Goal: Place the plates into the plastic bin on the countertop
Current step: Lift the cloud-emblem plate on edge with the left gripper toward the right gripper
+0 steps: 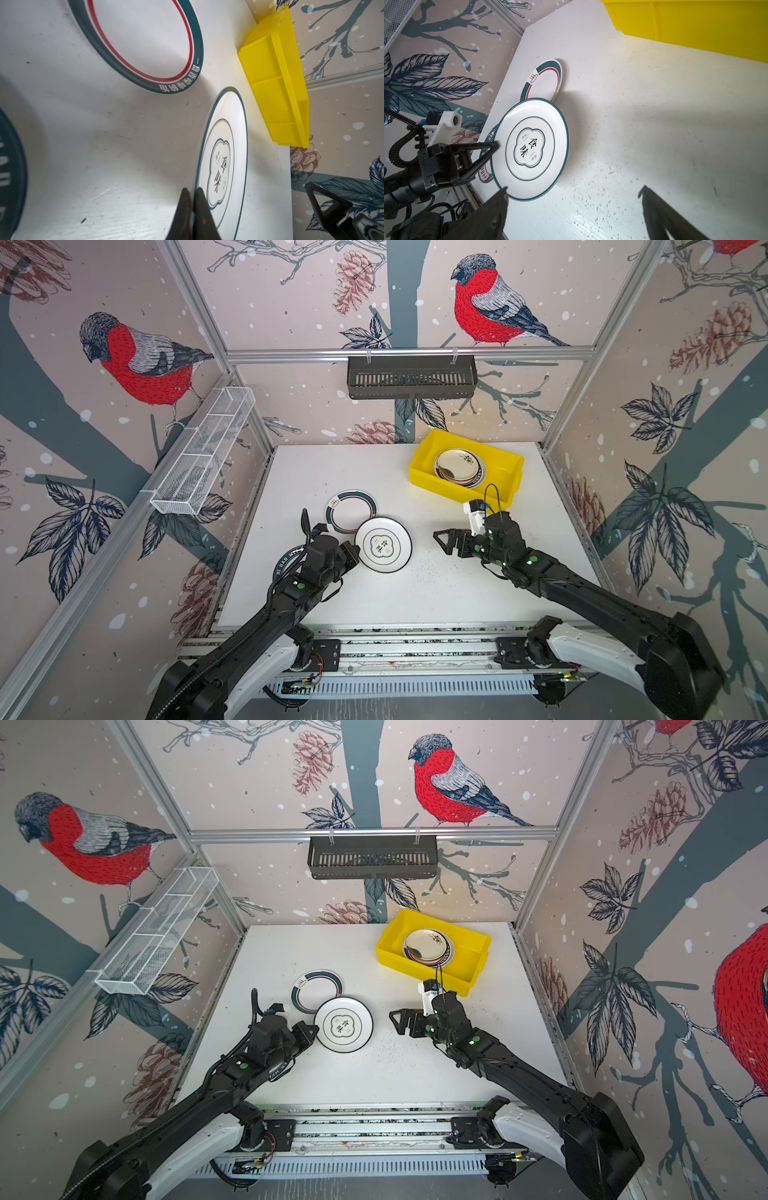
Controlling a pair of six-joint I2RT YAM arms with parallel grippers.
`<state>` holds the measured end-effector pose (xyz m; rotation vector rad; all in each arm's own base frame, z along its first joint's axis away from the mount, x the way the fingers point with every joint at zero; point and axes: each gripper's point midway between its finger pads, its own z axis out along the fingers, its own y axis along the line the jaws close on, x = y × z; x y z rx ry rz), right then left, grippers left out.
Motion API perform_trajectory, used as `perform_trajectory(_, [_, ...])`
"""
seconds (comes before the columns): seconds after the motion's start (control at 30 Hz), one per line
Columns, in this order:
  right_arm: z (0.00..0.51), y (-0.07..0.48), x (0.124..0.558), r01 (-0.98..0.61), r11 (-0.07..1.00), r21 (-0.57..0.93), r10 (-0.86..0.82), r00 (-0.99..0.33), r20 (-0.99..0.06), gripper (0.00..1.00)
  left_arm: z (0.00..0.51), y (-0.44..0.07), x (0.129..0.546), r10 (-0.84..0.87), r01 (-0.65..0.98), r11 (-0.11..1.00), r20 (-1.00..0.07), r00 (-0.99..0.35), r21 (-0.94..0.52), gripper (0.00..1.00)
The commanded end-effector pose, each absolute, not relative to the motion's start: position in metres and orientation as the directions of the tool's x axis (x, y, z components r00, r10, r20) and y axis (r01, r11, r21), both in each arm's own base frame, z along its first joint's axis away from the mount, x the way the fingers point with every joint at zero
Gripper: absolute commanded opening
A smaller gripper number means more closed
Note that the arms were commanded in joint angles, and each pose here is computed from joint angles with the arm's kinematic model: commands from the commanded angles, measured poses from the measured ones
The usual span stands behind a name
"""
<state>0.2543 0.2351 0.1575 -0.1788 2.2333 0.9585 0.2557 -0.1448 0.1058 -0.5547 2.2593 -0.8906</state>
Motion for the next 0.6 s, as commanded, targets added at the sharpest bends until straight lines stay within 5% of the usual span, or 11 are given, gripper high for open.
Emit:
perform_trajectory(0.0, [0.168, 0.242, 0.259, -0.397, 0.694, 0.601, 0.144, -0.741, -0.656, 1.00, 0.135, -0.160, 0.276, -0.563, -0.033, 0.653, -0.456, -0.689, -0.756, 0.00])
perform_trajectory(0.4, [0.161, 0.239, 0.278, -0.365, 0.701, 0.613, 0.155, -0.760, -0.631, 1.00, 0.151, -0.190, 0.315, -0.509, 0.070, 0.621, -0.470, -0.721, -0.780, 0.00])
perform_trajectory(0.57, [0.200, 0.235, 0.299, -0.407, 0.671, 0.620, 0.187, -0.716, -0.672, 1.00, 0.151, -0.194, 0.334, -0.474, 0.080, 0.636, -0.470, -0.745, -0.768, 0.00])
